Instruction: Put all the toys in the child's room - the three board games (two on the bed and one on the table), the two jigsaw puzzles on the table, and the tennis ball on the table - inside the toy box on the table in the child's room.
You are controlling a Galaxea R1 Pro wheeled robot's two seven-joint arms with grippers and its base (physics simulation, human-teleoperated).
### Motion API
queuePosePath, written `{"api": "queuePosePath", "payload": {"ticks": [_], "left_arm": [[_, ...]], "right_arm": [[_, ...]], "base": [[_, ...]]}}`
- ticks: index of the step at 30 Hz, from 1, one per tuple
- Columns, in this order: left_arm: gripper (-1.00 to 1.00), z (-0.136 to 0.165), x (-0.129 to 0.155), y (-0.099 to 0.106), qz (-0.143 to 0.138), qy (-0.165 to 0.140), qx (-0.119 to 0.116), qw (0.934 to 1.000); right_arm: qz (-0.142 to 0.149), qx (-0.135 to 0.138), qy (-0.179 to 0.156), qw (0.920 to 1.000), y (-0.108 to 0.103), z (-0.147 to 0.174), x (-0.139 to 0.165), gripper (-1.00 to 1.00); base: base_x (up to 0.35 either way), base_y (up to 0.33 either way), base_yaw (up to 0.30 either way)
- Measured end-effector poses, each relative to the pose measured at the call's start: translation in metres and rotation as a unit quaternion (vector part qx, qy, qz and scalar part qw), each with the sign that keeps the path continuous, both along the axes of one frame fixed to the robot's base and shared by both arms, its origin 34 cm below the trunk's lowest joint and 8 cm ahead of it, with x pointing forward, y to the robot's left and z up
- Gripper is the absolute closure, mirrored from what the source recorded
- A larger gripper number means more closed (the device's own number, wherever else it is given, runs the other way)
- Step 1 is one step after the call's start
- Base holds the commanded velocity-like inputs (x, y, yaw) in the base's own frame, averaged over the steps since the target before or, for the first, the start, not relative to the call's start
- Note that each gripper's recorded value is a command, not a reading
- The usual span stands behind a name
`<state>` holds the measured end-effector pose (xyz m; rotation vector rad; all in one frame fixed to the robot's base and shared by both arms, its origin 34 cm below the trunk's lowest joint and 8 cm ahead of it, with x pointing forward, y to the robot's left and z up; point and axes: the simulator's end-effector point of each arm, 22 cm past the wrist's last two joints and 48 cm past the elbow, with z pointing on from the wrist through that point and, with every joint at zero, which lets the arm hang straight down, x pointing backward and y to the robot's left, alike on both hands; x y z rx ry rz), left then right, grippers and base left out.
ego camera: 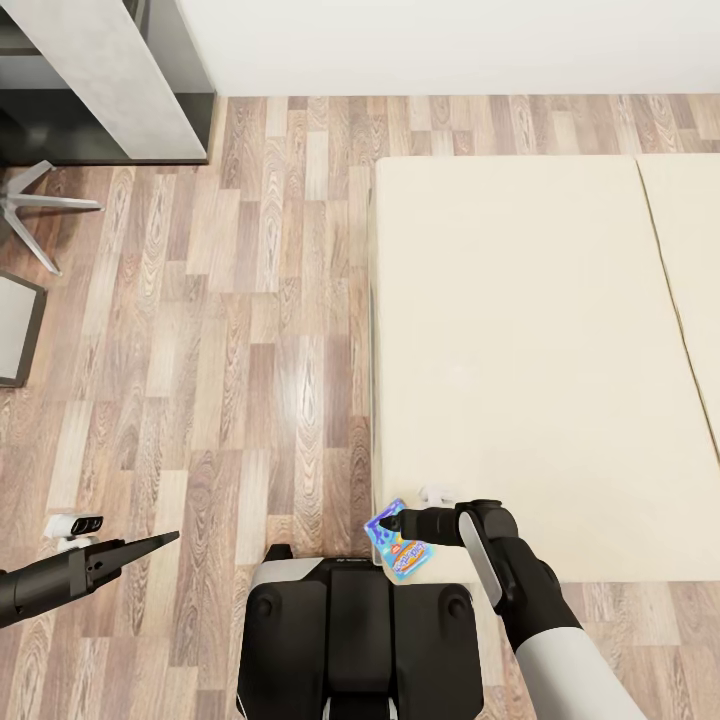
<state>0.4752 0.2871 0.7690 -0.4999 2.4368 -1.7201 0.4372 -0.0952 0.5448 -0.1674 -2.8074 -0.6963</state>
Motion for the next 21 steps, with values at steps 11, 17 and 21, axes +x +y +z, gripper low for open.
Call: {"api": "queuePosePath", "payload": {"ticks": [11,17,21], "left_arm": [[-1.0,0.0,0.0,0.0,0.0,0.0,0.0,1.0],[-1.0,0.0,0.0,0.0,0.0,0.0,0.0,1.0],[-1.0,0.0,0.0,-0.0001,0.0,0.0,0.0,1.0]], "right_arm": [[0.0,0.0,0.0,1.0,0.0002,0.0001,0.0,-1.0],[0.0,0.001,0.0,1.0,0.0001,0.0001,0.0,-1.0],[0.0,0.001,0.0,1.0,0.0001,0.0001,0.0,-1.0]], "base": [[0.0,0.042,0.0],[0.0,0.002,0.0],[0.0,0.0,0.0]]}}
